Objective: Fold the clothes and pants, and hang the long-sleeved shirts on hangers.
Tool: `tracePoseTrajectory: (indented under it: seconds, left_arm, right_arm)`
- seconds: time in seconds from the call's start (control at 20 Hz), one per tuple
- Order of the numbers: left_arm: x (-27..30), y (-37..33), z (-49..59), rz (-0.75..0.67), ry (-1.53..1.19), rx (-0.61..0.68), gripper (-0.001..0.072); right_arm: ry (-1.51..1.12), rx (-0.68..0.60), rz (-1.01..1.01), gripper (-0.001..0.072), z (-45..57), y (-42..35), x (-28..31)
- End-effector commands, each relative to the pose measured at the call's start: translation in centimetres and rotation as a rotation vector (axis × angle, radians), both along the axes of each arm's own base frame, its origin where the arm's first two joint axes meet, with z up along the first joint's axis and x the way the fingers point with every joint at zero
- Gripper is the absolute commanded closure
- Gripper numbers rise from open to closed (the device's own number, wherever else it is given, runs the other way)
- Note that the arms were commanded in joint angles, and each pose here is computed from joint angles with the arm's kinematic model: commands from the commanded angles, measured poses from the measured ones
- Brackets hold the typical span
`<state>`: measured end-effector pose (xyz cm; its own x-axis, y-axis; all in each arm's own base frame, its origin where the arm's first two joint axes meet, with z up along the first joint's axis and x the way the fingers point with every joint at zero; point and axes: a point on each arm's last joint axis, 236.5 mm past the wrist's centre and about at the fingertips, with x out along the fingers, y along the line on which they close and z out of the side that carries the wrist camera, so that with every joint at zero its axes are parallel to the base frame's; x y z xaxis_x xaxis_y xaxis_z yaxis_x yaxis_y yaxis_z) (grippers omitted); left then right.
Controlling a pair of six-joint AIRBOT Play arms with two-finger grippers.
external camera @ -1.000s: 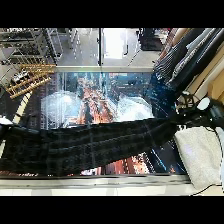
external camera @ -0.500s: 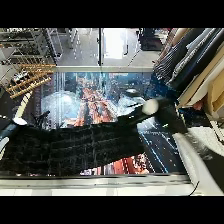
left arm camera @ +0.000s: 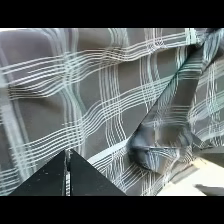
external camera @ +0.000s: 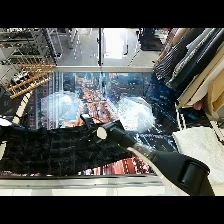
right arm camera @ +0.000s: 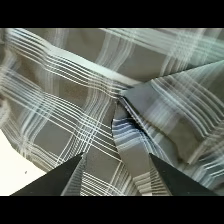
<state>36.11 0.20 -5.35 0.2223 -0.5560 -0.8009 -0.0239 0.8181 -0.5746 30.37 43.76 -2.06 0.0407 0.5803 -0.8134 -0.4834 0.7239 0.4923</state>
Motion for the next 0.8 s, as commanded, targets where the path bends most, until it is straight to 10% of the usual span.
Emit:
tracePoseTrajectory:
  seconds: [0.0, 0.3, 0.75]
  left_arm:
    - [0.0, 1.6, 1.0, 0.042, -0.022, 0.013, 0.0691]
    - [-0.2, 5.3, 3.5, 0.141, -0.089, 0.050, 0.0691]
    - [-0.8, 5.9, 3.9, 0.151, -0.083, 0.041, 0.0691]
  right_arm:
    - [-0.153, -0.039, 0.014, 0.0245, 5.4, -5.3, 4.5]
    - [0.026, -0.146, -0.308, 0.0232, 6.4, -28.5, 7.4]
    - [0.309, 0.130, -0.181, 0.0128, -5.5, -28.6, 4.9]
